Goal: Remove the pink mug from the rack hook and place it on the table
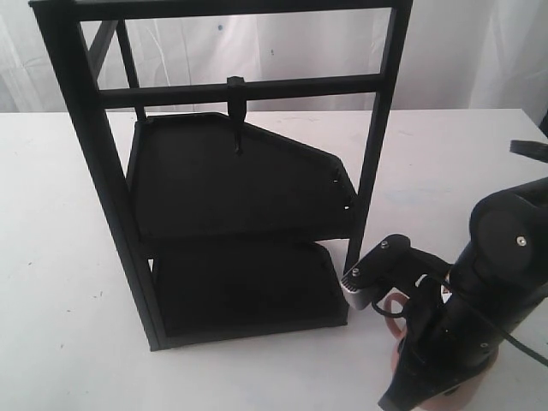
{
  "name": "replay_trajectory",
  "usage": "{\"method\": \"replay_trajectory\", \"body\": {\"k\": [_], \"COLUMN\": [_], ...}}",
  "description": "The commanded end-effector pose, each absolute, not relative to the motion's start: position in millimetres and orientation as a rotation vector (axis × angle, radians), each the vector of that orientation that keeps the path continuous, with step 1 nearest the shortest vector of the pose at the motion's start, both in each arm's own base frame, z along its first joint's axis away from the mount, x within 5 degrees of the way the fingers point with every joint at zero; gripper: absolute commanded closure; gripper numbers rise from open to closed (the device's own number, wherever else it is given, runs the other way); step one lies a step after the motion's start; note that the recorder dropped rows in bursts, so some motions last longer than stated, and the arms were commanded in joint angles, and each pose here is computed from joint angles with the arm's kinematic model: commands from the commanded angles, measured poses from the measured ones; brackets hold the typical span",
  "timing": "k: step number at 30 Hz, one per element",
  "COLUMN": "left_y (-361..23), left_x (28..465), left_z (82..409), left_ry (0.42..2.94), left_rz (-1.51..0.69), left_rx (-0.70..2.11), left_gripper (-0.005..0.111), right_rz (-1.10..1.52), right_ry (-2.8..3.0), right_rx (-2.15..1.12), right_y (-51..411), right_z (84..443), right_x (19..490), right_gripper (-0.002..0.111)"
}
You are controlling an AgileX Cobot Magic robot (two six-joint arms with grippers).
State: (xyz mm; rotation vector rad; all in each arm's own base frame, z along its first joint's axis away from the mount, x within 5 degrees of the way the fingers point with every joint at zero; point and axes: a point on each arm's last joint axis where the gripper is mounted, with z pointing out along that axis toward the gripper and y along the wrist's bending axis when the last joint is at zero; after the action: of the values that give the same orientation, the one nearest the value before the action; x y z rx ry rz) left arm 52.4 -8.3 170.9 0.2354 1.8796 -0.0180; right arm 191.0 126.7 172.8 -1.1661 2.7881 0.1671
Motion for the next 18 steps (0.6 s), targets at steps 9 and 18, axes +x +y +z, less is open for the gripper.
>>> {"method": "replay_trajectory", "body": {"k": [9, 18], "left_y": [-8.4, -8.4], "left_x": [52.2, 52.2], "left_z": [169.7, 169.7], "left_ry": [1.879, 1.879], "left_rz": [-0.018, -0.018], "left_rx": [0.235, 0.235], "left_gripper": [0.107, 0.107], "right_rz": [0.191, 0.191], "right_ry": [2.774, 2.773], "right_rx": [-1.170, -1.172], "right_y": [128.9, 128.9], "right_z": [171.4, 171.4], "right_x": [191.5, 191.5], "right_gripper": [0.079, 0.066]}}
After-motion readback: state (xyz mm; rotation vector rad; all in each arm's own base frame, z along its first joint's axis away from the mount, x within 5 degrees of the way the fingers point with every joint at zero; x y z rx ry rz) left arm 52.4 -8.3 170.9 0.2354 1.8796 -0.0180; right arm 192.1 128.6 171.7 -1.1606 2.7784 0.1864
